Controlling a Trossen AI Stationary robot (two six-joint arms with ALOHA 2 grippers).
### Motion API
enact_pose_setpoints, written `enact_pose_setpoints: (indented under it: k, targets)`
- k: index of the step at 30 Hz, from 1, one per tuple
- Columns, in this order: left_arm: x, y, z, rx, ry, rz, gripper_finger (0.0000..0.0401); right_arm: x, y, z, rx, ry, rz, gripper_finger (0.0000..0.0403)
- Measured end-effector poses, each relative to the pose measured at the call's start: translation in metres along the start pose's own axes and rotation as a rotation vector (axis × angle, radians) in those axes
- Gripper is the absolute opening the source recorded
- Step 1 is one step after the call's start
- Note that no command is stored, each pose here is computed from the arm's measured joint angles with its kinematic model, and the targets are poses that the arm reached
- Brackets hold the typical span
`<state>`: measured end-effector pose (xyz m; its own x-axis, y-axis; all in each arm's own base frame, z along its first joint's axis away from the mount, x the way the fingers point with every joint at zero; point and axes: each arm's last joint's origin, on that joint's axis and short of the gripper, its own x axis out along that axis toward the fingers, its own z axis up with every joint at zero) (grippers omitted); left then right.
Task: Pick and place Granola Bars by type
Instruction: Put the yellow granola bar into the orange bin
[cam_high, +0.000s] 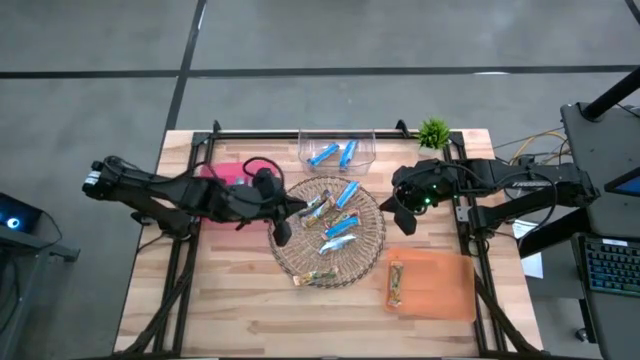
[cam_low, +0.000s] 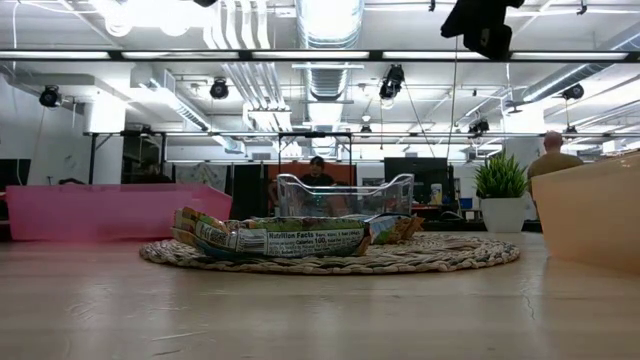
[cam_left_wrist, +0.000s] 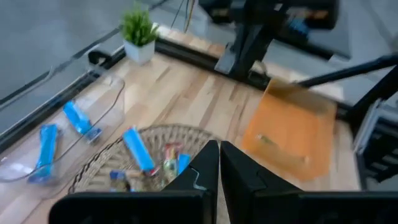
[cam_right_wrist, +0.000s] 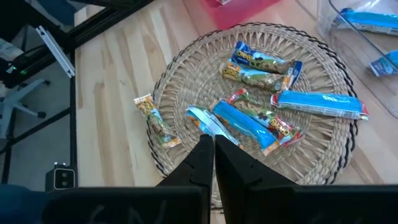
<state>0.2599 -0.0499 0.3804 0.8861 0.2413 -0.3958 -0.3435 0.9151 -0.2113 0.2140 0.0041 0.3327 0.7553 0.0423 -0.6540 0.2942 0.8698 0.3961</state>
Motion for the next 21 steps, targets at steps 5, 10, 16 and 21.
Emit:
enact_pose_setpoints:
  k: [5, 10, 16, 21]
  targets:
    - [-0.013, 0.007, -0.004, -0.025, -0.056, -0.029, 0.0, 0.0, 0.003, 0.003, -0.011, -0.023, 0.053, 0.0009]
    - [-0.025, 0.016, -0.009, -0.026, -0.073, -0.034, 0.0, 0.009, 0.007, 0.008, -0.013, -0.032, 0.096, 0.0009]
    - [-0.032, 0.025, -0.02, -0.005, -0.066, -0.031, 0.0, 0.034, 0.012, 0.012, -0.044, 0.016, 0.17, 0.0009]
    - [-0.033, 0.029, -0.025, -0.003, -0.062, -0.027, 0.0, 0.056, 0.015, 0.012, -0.098, 0.068, 0.174, 0.0009]
